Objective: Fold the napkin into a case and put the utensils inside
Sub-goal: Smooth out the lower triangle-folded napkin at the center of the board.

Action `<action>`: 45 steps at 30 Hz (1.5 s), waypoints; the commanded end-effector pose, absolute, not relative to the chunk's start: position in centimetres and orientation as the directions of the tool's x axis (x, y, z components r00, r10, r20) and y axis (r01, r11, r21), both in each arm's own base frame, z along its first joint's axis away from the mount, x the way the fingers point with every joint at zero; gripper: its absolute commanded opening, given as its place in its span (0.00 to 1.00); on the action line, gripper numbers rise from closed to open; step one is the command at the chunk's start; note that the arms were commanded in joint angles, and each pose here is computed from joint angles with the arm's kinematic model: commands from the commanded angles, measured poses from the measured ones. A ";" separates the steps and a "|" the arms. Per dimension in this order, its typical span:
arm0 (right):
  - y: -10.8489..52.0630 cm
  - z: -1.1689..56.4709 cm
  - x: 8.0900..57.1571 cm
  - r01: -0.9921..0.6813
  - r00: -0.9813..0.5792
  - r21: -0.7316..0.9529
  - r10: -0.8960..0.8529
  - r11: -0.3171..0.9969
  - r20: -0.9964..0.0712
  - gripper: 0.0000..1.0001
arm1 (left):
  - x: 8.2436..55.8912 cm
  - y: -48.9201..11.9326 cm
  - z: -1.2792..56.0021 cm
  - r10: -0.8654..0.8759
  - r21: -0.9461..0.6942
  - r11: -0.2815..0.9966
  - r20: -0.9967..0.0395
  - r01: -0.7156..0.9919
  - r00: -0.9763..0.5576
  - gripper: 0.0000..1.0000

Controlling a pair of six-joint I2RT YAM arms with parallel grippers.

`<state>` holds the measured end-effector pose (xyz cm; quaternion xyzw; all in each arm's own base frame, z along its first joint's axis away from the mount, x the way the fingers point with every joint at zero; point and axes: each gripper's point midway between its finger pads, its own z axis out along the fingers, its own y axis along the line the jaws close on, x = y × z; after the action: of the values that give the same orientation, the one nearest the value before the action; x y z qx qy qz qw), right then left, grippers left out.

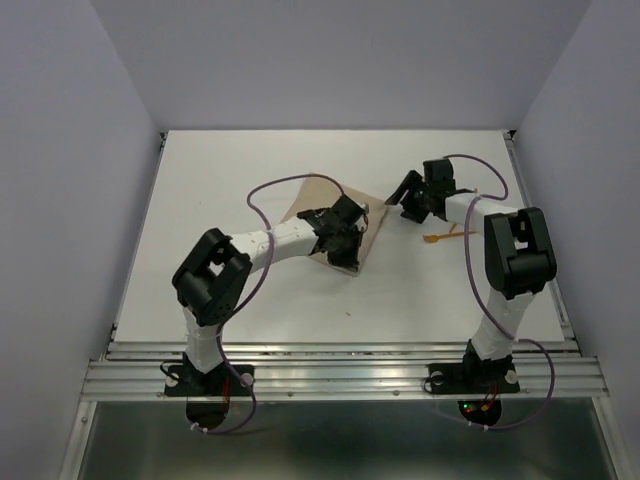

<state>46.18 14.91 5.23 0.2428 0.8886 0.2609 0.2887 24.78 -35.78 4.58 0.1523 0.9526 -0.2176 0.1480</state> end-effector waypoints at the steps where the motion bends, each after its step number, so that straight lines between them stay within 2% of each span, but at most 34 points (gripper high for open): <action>1: 12.4 8.5 45.4 0.275 -0.672 0.519 0.548 0.809 -0.498 0.66 | 30.2 -31.4 11.6 0.077 -0.382 0.878 -0.480 0.287 -0.874 0.00; 2: 12.9 9.0 45.2 0.257 -0.675 0.529 0.542 0.809 -0.501 0.65 | 31.2 -30.4 11.5 0.048 -0.375 0.891 -0.483 0.257 -0.874 0.00; 4: 14.5 10.0 44.8 0.211 -0.687 0.535 0.514 0.818 -0.514 0.51 | 34.4 -27.6 11.4 -0.028 -0.362 0.916 -0.491 0.175 -0.870 0.00; 5: 15.2 10.2 44.7 0.192 -0.696 0.536 0.499 0.822 -0.517 0.41 | 35.3 -26.6 11.1 -0.051 -0.352 0.924 -0.494 0.147 -0.868 0.00; 6: 16.1 10.6 44.7 0.169 -0.705 0.541 0.485 0.824 -0.518 0.23 | 36.5 -25.9 10.7 -0.071 -0.339 0.933 -0.500 0.120 -0.863 0.00; 9: 19.4 9.9 43.6 0.114 -0.758 0.551 0.430 0.827 -0.490 0.02 | 39.4 -23.5 9.4 -0.121 -0.303 0.952 -0.511 0.046 -0.851 0.00; 18: 28.5 6.4 35.4 -0.007 -0.888 0.573 0.259 0.819 -0.381 0.01 | 43.3 -18.8 6.4 -0.202 -0.214 0.972 -0.529 -0.100 -0.824 0.00; 26: 27.2 1.2 31.8 0.062 -0.925 0.536 0.250 0.842 -0.286 0.01 | 41.2 -18.0 3.4 -0.197 -0.192 0.974 -0.471 -0.118 -0.860 0.00; 33: 24.3 1.3 30.9 -0.001 -0.924 0.404 0.154 0.915 -0.351 0.01 | 35.6 -17.4 2.8 -0.176 -0.200 0.975 -0.431 -0.097 -0.885 0.00; 37: 22.3 1.8 30.4 -0.084 -0.924 0.291 0.035 0.953 -0.380 0.01 | 31.4 -17.6 2.1 -0.142 -0.199 0.978 -0.390 -0.067 -0.910 0.00; 38: 22.1 2.1 30.6 -0.102 -0.920 0.272 0.013 0.957 -0.391 0.01 | 30.6 -18.3 2.9 -0.133 -0.212 0.976 -0.401 -0.050 -0.906 0.00; 40: 21.4 2.8 30.7 -0.150 -0.913 0.223 -0.049 0.963 -0.405 0.01 | 28.3 -19.0 2.8 -0.110 -0.239 0.971 -0.361 -0.022 -0.926 0.00; 45: 21.8 6.7 32.7 -0.237 -0.856 0.194 -0.110 0.952 -0.505 0.01 | 25.9 -19.7 6.9 -0.092 -0.273 0.962 -0.400 0.023 -0.912 0.00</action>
<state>30.72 22.38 2.64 -0.0442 0.9677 0.1483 0.1989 27.01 -19.65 3.16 -0.0152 0.9753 -0.1145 0.1880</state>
